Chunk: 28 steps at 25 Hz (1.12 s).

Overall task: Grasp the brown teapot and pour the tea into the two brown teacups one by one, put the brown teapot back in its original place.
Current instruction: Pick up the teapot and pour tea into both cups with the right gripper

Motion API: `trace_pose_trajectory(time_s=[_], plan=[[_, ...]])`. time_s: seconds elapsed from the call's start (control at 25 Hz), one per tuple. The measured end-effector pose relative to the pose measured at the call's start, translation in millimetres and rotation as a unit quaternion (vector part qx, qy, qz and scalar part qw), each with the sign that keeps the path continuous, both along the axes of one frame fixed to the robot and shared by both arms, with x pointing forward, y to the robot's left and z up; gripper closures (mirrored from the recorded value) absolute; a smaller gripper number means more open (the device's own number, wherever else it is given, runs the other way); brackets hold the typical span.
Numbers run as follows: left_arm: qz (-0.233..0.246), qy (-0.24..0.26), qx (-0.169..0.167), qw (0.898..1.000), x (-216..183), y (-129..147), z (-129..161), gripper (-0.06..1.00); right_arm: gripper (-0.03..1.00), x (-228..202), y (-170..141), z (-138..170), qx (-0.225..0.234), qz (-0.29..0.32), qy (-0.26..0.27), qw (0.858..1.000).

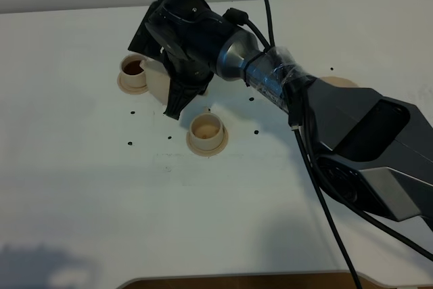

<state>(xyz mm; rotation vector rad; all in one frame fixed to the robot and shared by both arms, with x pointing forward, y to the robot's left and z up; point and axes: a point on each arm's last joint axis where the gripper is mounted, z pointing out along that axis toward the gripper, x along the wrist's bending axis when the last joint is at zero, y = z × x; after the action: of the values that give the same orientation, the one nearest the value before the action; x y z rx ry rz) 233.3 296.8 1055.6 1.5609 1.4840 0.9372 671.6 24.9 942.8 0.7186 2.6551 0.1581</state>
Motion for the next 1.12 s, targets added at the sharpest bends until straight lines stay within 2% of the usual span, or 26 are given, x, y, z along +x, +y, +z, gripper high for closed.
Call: trace_pose_trajectory(time_s=[0.12, 0.32, 0.48, 0.76, 0.96, 1.12], plan=[[0.000, 0.000, 0.000, 1.000, 0.0, 0.0, 0.0, 0.46, 0.85, -0.7, -3.5, 25.0, 0.004, -0.002, -0.025, 1.000], [0.000, 0.000, 0.000, 1.000, 0.0, 0.0, 0.0, 0.46, 0.85, -9.2, -11.0, 76.9, 0.036, -0.014, -0.062, 0.997], [0.000, 0.000, 0.000, 1.000, 0.0, 0.0, 0.0, 0.46, 0.85, -25.4, -24.4, 93.6, 0.031, -0.029, -0.048, 0.998], [0.000, 0.000, 0.000, 1.000, 0.0, 0.0, 0.0, 0.46, 0.85, -63.1, -60.1, 85.2, -0.023, -0.064, -0.005, 0.998], [0.000, 0.000, 0.000, 1.000, 0.0, 0.0, 0.0, 0.46, 0.85, -87.1, -84.5, 59.4, -0.032, -0.073, -0.028, 0.996], [0.000, 0.000, 0.000, 1.000, 0.0, 0.0, 0.0, 0.46, 0.85, -103.7, -104.8, 45.1, -0.043, -0.064, -0.069, 0.995]])
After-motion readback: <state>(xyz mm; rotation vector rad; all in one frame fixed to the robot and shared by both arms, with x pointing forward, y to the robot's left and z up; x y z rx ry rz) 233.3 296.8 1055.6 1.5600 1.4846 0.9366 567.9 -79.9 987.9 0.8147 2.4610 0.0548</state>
